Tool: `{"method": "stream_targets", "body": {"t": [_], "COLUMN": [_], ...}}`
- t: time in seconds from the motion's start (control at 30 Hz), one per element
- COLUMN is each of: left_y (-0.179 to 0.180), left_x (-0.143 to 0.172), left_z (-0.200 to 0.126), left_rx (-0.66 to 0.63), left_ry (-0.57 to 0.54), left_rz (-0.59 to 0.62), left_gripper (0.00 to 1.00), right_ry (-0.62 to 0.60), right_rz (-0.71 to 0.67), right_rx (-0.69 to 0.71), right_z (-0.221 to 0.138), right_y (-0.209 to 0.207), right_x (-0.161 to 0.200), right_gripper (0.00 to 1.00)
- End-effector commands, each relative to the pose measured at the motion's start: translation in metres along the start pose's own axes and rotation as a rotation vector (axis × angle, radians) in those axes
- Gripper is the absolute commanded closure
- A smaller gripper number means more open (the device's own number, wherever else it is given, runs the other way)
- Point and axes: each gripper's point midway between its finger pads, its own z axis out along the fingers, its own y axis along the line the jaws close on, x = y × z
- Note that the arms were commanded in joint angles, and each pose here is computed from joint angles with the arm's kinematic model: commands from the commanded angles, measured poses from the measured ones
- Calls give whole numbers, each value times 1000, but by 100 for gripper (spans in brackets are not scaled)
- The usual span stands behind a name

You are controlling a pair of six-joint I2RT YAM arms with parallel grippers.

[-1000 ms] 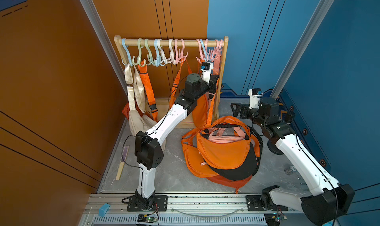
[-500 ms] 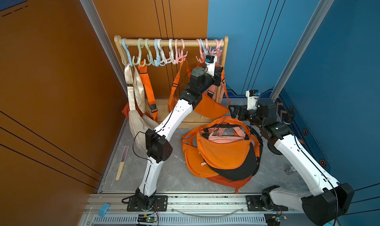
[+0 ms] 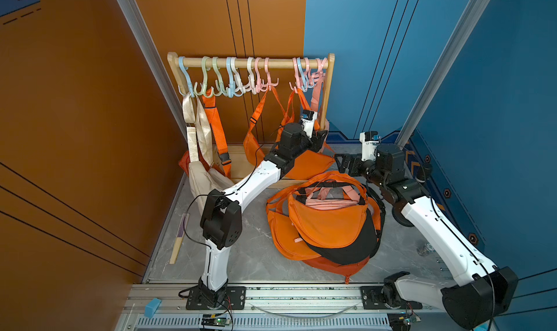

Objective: Take the bag off the hook
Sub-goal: Adjust the bag at the hook, then pick up the bag from the hook.

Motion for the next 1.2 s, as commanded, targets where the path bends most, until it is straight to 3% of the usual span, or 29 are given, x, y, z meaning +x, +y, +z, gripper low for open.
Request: {"method": "stream_targets", "body": {"t": [0.0,0.23,0.5,0.63,0.83,1.17], "left_y": [-11,-9,4,9,34,58], "left_x": [-27,-31,-30,-27,-16,35], "left_z": [-26,-77,-133,-150,-178,-224], "left_rx": [14,-22,-146,-170,-268,-371], "left_ry": [-84,-116,-164,-172,-182,-99], "left_rz": [14,43,72,31,-41,-73], "left_gripper": [39,24,20,20,20,19], "right_ry": [-15,-11,-7,9,19,15], "right_rz": [-4,-35,-86,-120,-168,-229], "right_rx": [-2,-16,-56,-85,-142,-202], "right_z": [2,15,38,53,78,117], "right_y": [7,19,40,55,78,98], "right_x": [-14,-28,-44,-49,-58,-82], "right_gripper": [0,0,0,0,0,0]}}
